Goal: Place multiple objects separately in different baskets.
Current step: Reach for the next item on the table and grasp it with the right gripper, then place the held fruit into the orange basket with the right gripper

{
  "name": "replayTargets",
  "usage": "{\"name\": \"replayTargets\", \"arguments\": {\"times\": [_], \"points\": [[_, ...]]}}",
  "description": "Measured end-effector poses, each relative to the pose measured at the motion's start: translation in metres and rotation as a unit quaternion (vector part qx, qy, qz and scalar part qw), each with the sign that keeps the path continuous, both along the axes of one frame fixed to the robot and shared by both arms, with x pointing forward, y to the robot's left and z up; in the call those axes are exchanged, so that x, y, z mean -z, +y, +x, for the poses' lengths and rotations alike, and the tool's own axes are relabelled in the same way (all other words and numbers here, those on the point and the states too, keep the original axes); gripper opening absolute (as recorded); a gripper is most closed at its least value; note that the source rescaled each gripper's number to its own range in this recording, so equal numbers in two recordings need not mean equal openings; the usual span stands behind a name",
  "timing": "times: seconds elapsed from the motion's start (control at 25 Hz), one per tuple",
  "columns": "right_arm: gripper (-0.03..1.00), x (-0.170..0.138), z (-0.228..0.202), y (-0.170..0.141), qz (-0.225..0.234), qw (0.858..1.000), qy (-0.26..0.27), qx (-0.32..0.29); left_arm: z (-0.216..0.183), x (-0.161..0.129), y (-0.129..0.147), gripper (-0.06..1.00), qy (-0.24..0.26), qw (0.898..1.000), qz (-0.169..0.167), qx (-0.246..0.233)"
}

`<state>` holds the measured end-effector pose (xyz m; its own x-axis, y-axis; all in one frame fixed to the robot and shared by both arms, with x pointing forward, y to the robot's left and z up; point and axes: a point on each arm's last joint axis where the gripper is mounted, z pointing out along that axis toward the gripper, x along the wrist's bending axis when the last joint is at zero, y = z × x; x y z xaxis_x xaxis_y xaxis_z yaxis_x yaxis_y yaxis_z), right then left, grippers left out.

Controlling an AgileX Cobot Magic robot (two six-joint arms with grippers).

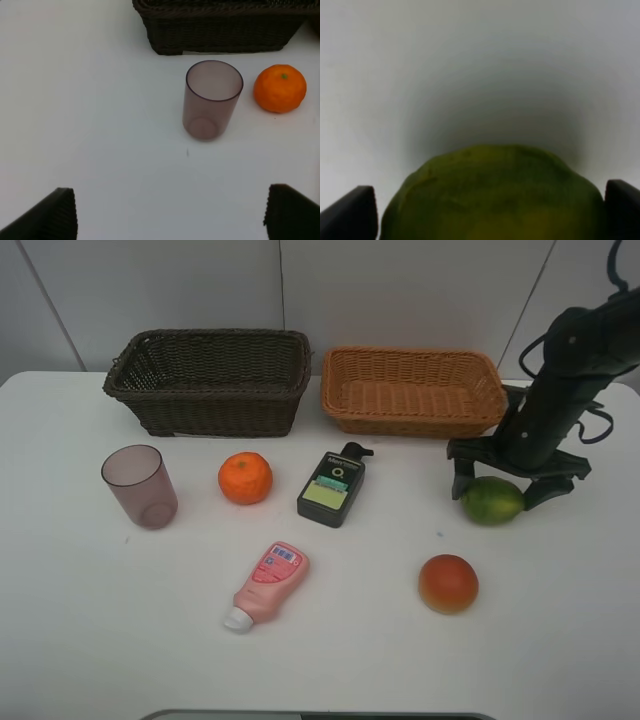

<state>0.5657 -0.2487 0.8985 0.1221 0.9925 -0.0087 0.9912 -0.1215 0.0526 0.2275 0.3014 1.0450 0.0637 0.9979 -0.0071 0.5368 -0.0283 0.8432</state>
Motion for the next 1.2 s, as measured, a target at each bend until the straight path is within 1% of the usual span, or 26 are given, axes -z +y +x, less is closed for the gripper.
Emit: {"name": "replayTargets", "arguments": {"times": [0.24, 0.52, 0.56, 0.6, 0.64, 0.68, 0.72, 1.2], "points": [[1.0, 0.011, 0.0, 0.0, -0.002, 1.0, 0.015, 0.0, 0.0, 0.0, 0.0, 0.96, 0.0, 1.0, 0.0, 0.0], [0.99, 0.016, -0.001, 0.001, 0.0, 1.0, 0.023, 0.004, 0.0, 0.0, 0.0, 0.96, 0.0, 1.0, 0.0, 0.0], [0.96, 0.016, -0.001, 0.001, 0.001, 1.0, 0.023, 0.005, 0.0, 0.0, 0.0, 0.96, 0.0, 1.0, 0.0, 0.0], [0.9, 0.016, -0.001, 0.001, 0.002, 1.0, 0.024, 0.006, 0.0, 0.0, 0.0, 0.96, 0.0, 1.0, 0.0, 0.0], [0.8, 0.016, -0.001, 0.001, 0.003, 1.0, 0.024, 0.007, 0.0, 0.0, 0.0, 0.96, 0.0, 1.0, 0.0, 0.0], [0.68, 0.016, -0.001, 0.001, 0.003, 1.0, 0.024, 0.007, 0.0, 0.0, 0.0, 0.96, 0.0, 1.0, 0.0, 0.0], [0.66, 0.016, -0.001, 0.001, 0.003, 1.0, 0.023, 0.007, 0.0, 0.0, 0.0, 0.96, 0.0, 1.0, 0.0, 0.0], [0.66, 0.016, -0.001, 0.001, 0.004, 1.0, 0.023, 0.008, 0.0, 0.0, 0.0, 0.96, 0.0, 1.0, 0.0, 0.0]]}}
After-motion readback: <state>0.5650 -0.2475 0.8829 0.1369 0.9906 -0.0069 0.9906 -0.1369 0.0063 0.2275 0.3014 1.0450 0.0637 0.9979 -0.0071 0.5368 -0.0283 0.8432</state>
